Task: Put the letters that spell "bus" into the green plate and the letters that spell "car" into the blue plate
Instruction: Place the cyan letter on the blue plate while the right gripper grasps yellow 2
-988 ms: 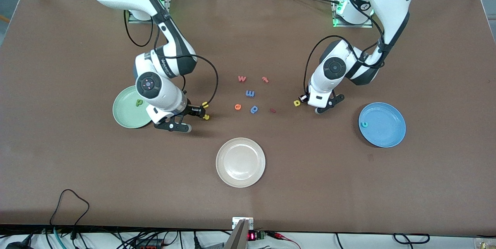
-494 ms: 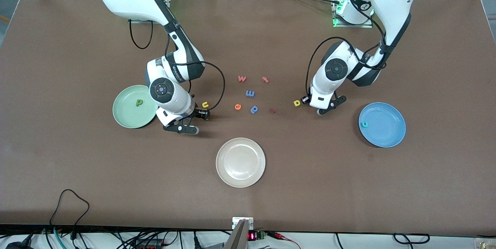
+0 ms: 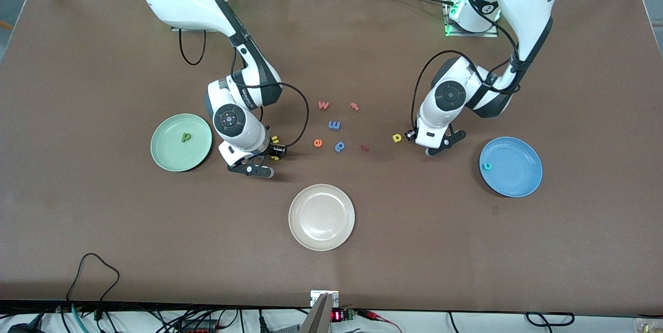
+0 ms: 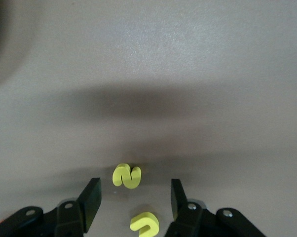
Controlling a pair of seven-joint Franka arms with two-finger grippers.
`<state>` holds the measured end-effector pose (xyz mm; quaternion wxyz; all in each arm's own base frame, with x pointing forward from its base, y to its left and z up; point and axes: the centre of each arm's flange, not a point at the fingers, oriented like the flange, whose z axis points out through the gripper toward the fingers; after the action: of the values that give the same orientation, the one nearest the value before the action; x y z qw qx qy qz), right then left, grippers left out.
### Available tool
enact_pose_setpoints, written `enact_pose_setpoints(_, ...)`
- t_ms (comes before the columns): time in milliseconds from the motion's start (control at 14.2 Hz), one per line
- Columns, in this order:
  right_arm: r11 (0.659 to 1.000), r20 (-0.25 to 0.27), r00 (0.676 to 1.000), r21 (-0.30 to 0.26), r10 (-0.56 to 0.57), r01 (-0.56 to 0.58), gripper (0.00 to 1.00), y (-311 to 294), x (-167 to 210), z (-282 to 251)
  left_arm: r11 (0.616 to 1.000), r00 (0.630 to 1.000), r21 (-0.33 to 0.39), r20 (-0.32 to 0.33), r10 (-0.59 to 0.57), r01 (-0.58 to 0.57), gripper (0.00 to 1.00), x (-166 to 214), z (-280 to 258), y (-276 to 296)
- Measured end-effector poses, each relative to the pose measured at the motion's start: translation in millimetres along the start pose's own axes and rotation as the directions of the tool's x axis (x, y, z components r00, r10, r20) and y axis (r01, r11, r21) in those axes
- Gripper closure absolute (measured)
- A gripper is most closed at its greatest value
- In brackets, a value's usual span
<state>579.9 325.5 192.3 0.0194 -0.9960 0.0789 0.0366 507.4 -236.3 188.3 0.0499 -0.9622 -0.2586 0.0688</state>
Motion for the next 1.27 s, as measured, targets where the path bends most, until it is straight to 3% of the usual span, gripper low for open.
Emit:
enact_pose_setpoints(353, 1.0, -0.003, 1.0, -0.005, 0.013, -0.013, 0.34, 0.2, 0.0, 11.7, 0.985, 0.995, 0.141, 0.012, 0.097, -0.097, 0.81, 56.5, -65.0, -23.2)
enact_pose_setpoints(705, 1.0, -0.012, 1.0, -0.002, 0.019, -0.019, 0.35, -1.6, -0.6, 18.8, 0.953, 0.972, 0.193, 0.022, 0.234, -0.234, 0.81, 149.3, -65.2, -120.4)
enact_pose_setpoints(988, 1.0, -0.014, 0.999, -0.001, 0.03, -0.03, 0.37, -3.1, -1.2, 18.4, 0.941, 0.957, 0.182, 0.01, 0.29, -0.287, 0.81, 174.4, -62.7, -148.4)
enact_pose_setpoints(1058, 0.999, -0.014, 0.999, -0.001, 0.032, -0.032, 0.37, -4.0, -1.8, 18.5, 0.937, 0.954, 0.188, 0.001, 0.299, -0.294, 0.76, 177.0, -59.4, -149.4)
enact_pose_setpoints(1270, 0.999, -0.014, 0.999, -0.002, 0.039, -0.039, 0.39, -7.0, -4.2, 18.6, 0.932, 0.95, 0.193, 0.004, 0.312, -0.307, 0.49, 177.8, -51.3, -148.1)
